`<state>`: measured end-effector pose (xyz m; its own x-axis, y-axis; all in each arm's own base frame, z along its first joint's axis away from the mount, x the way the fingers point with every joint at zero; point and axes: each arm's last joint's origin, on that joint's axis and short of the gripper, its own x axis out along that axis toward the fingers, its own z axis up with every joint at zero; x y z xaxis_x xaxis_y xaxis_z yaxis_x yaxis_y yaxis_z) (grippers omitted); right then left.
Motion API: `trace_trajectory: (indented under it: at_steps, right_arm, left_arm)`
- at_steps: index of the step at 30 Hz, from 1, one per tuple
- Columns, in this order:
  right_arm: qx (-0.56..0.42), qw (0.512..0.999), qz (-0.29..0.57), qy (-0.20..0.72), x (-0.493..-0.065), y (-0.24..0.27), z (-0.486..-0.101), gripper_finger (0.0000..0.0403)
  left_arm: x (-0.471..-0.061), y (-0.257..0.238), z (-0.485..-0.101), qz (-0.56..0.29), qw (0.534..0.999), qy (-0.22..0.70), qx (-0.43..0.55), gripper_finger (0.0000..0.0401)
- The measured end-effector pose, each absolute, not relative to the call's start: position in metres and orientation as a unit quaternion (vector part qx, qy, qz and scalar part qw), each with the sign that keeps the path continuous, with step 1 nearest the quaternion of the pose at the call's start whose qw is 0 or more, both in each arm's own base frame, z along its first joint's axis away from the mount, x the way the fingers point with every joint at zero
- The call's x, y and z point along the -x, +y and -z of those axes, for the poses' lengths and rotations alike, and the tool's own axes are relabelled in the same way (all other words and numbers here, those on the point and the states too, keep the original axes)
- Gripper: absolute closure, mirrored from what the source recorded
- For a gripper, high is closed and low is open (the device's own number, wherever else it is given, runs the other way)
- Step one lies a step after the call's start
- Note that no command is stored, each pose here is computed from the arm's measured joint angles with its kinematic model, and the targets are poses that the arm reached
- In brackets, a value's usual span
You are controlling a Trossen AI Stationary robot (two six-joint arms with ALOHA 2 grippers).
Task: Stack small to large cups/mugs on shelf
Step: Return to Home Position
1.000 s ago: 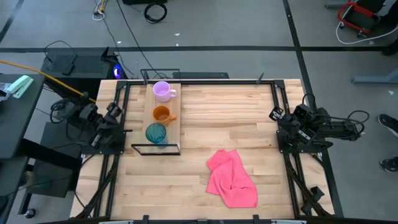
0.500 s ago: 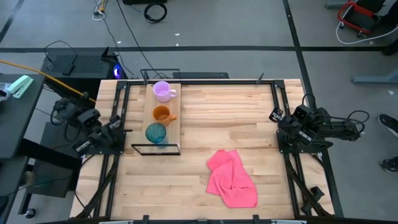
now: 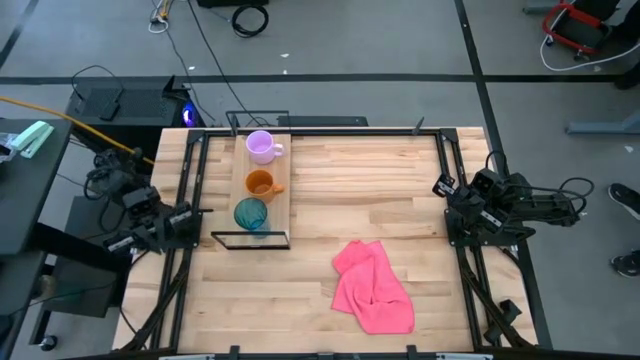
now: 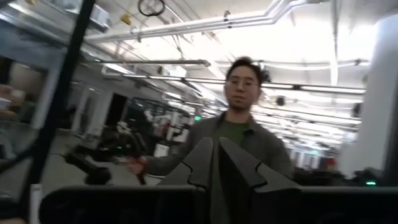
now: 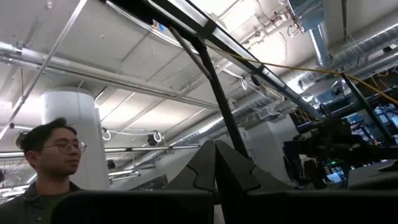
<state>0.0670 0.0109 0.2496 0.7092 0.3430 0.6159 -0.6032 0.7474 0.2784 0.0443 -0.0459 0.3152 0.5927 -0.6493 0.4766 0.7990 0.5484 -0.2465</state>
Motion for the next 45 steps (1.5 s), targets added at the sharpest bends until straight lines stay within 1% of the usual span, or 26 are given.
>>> trace_trajectory:
  at_steps: [6, 11, 17, 23, 27, 33, 37, 40, 45]
  right_arm:
    - [-0.244, 0.892, -0.267, -0.272, -0.067, 0.011, -0.250, 0.0387]
    - [-0.245, 0.890, -0.276, -0.268, -0.067, 0.011, -0.249, 0.0387]
    - [-0.244, 0.890, -0.276, -0.268, -0.067, 0.011, -0.249, 0.0387]
    - [-0.249, 0.889, -0.291, -0.252, -0.068, 0.012, -0.248, 0.0387]
    - [-0.250, 0.889, -0.300, -0.241, -0.068, 0.013, -0.247, 0.0387]
    - [-0.254, 0.888, -0.301, -0.240, -0.068, 0.013, -0.247, 0.0387]
    - [-0.254, 0.887, -0.301, -0.240, -0.068, 0.013, -0.247, 0.0387]
    - [-0.250, 0.889, -0.299, -0.240, -0.068, 0.013, -0.247, 0.0387]
    - [-0.253, 0.894, -0.288, -0.231, -0.070, 0.012, -0.245, 0.0387]
  left_arm:
    - [-0.041, -0.053, -0.315, 0.465, 0.841, -0.152, 0.231, 0.0361]
    - [-0.034, -0.059, -0.313, 0.525, 0.811, -0.130, 0.225, 0.0363]
    - [-0.028, -0.065, -0.308, 0.559, 0.804, -0.150, 0.136, 0.0372]
    - [-0.029, -0.066, -0.303, 0.512, 0.841, -0.136, 0.111, 0.0370]
    - [-0.030, -0.067, -0.300, 0.507, 0.847, -0.143, 0.071, 0.0364]
    - [-0.025, -0.053, -0.299, 0.494, 0.852, -0.149, 0.085, 0.0361]
    - [-0.020, -0.040, -0.299, 0.481, 0.855, -0.171, 0.094, 0.0365]
    - [-0.021, -0.039, -0.293, 0.472, 0.865, -0.152, 0.072, 0.0367]
    - [-0.021, -0.040, -0.292, 0.468, 0.868, -0.157, 0.053, 0.0361]
